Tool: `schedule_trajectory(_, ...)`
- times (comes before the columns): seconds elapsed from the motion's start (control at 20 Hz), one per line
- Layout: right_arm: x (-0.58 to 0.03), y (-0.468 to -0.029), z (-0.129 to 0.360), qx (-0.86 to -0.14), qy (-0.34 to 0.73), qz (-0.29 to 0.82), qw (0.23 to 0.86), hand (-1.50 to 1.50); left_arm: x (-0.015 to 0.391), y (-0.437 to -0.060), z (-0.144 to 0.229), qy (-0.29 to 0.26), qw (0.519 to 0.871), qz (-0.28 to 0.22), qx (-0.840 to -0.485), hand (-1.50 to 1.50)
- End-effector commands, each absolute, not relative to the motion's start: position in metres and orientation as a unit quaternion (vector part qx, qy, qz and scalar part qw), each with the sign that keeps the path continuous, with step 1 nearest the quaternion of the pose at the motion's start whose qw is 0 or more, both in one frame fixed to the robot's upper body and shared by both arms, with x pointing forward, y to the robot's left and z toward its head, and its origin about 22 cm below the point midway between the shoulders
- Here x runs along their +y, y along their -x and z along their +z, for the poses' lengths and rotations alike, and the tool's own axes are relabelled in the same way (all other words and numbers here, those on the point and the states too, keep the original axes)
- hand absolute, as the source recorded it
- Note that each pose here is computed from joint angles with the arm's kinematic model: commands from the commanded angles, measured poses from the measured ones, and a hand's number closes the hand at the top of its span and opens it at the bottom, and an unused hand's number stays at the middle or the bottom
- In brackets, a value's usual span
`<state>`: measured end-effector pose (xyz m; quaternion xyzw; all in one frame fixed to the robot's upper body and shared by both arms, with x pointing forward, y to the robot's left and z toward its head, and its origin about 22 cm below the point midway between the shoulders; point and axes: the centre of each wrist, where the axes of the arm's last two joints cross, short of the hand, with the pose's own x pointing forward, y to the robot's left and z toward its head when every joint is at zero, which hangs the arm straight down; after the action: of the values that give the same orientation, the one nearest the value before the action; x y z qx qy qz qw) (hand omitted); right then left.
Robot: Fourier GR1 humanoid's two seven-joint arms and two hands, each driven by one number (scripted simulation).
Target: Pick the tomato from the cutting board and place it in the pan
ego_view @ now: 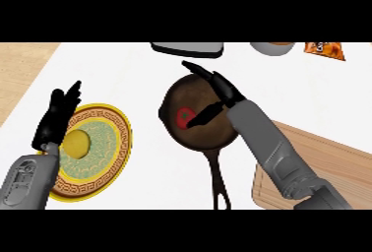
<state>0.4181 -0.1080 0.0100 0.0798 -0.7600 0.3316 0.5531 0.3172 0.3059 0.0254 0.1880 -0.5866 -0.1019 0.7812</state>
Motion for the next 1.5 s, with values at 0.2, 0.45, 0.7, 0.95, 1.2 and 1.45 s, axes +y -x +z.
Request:
schedule_trajectory(0.2,-0.121,-0.439,0.042,-0.758,-0.068,0.273,0.589,-1.5,0.334,-0.289,0.01,-0.215,0.791,-0.066,-0.569,0.0)
schedule_trajectory(0.45,-0.195,-0.451,0.057,-0.775,-0.066,0.238,0.582,-1.5,0.335,-0.296,0.025,-0.214,0.785,-0.071,-0.577,0.0)
schedule_trajectory(0.7,-0.267,-0.458,0.093,-0.772,-0.067,0.24,0.585,-1.5,0.339,-0.291,0.021,-0.215,0.782,-0.072,-0.58,0.0)
schedule_trajectory(0.95,-0.312,-0.449,0.097,-0.77,-0.075,0.251,0.582,-1.5,0.327,-0.299,0.031,-0.207,0.779,-0.079,-0.587,0.0)
schedule_trajectory(1.2,-0.349,-0.443,0.114,-0.769,-0.066,0.269,0.576,-1.5,0.327,-0.291,0.021,-0.202,0.782,-0.081,-0.584,0.0)
schedule_trajectory(1.45,-0.382,-0.436,0.14,-0.77,-0.064,0.27,0.575,-1.5,0.324,-0.297,0.027,-0.202,0.779,-0.078,-0.589,0.0)
